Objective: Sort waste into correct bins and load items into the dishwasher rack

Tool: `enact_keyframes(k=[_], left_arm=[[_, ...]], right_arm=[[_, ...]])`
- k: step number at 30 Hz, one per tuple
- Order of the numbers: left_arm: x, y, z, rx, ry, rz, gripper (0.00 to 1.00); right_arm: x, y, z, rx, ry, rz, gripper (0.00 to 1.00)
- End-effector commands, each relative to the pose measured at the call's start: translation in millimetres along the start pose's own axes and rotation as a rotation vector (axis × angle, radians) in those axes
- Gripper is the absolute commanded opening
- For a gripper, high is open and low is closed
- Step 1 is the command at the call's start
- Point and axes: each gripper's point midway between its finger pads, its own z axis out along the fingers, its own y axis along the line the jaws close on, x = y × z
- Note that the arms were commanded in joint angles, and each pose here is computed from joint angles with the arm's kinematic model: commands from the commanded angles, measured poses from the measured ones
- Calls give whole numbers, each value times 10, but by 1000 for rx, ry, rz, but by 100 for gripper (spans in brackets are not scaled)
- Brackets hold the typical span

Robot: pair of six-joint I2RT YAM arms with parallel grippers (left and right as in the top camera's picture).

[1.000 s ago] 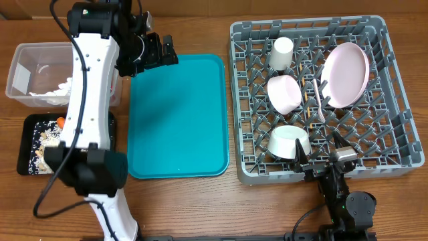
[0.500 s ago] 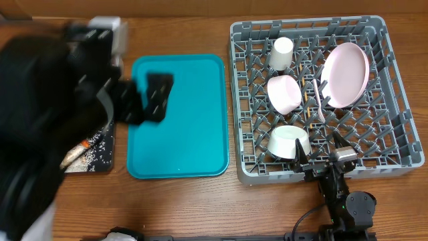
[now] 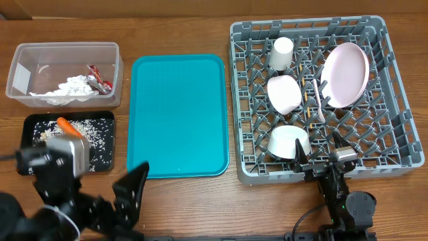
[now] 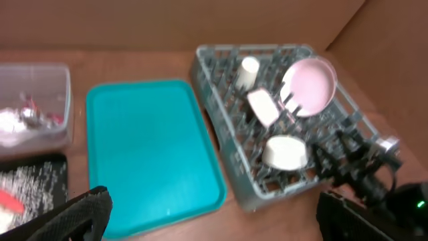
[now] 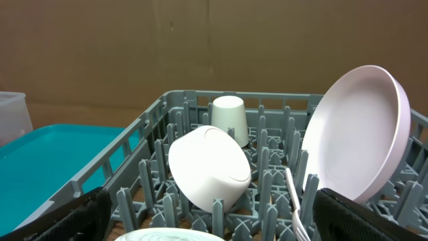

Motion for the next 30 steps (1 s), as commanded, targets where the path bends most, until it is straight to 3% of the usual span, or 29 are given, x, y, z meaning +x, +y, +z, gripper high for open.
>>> enact_keyframes(k=[1,11,30], left_arm=[[292,139,51,-44,36,-14,100],[1118,459,350,-111,121,-64,100],[1058,757,1493,29,-436,34,100]], right_arm=[[23,-26,1,13,-2,7,100],[23,-26,1,13,-2,7,100],[23,-26,1,13,-2,7,100]])
